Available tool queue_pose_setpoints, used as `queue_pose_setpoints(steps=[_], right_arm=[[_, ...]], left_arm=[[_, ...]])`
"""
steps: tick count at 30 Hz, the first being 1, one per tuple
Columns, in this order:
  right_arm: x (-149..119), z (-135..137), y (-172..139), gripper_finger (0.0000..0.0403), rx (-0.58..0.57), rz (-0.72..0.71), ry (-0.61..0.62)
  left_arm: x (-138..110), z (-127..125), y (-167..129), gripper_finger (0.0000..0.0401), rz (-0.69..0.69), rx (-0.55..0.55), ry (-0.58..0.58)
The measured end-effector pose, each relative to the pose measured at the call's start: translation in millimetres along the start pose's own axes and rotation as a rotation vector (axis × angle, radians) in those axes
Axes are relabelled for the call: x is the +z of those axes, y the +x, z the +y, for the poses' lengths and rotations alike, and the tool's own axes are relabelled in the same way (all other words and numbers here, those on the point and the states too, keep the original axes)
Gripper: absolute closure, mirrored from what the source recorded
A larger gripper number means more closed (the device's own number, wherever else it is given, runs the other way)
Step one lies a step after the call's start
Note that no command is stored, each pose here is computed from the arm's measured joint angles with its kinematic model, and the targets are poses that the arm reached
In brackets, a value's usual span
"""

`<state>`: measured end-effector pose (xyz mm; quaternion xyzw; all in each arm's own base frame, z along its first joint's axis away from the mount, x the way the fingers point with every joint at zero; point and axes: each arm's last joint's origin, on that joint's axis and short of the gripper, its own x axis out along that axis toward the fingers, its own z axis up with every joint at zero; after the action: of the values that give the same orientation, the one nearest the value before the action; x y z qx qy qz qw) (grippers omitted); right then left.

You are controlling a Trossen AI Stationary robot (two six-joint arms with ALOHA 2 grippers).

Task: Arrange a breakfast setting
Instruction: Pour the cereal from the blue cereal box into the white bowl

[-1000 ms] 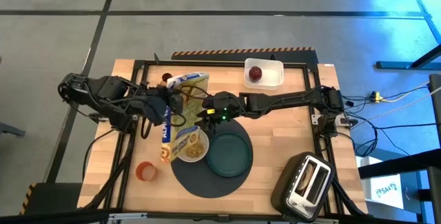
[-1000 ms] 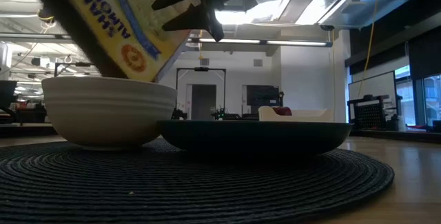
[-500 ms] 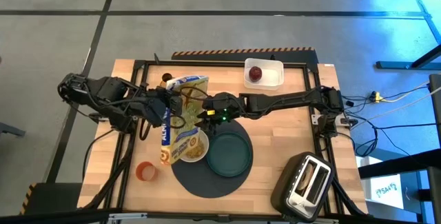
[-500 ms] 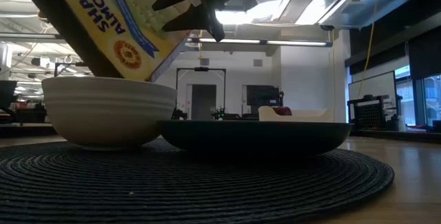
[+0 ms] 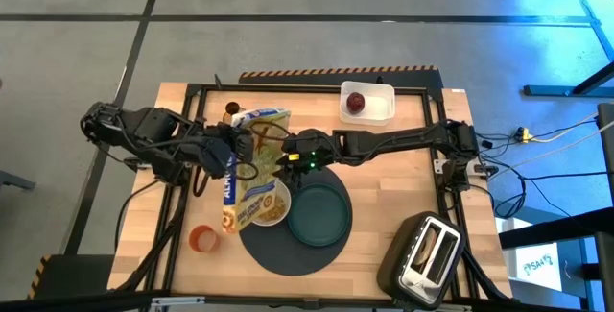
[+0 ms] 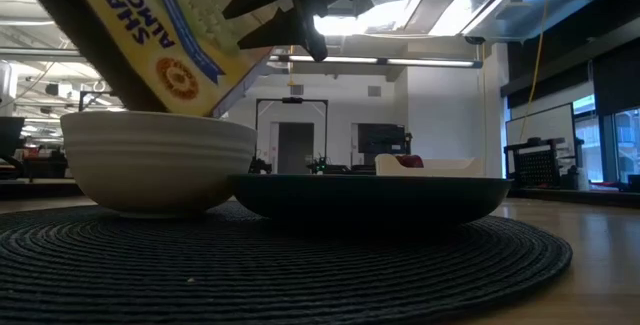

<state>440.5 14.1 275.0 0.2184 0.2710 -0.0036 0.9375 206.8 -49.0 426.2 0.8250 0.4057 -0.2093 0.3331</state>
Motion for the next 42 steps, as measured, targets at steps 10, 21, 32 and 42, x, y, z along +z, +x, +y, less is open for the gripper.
queue_pose_setpoints(steps=[10, 21, 32, 42], right_arm=[[0.0, 0.1, 0.0, 0.021, 0.007, 0.003, 0.0], [0.0, 0.1, 0.0, 0.021, 0.007, 0.003, 0.0], [-0.8, 0.4, 0.0, 0.021, 0.029, 0.021, 0.002], [15.6, 9.5, -8.2, 0.021, 0.08, -0.017, 0.025]], left_arm=[[-12.8, -13.4, 6.1, 0.0389, -0.012, -0.076, -0.101], [-22.9, -23.5, 14.4, 0.0389, 0.009, -0.163, -0.186], [-33.0, -30.5, 23.0, 0.0389, -0.041, -0.199, -0.26], [-42.4, -37.4, 30.7, 0.0389, -0.077, -0.232, -0.322]])
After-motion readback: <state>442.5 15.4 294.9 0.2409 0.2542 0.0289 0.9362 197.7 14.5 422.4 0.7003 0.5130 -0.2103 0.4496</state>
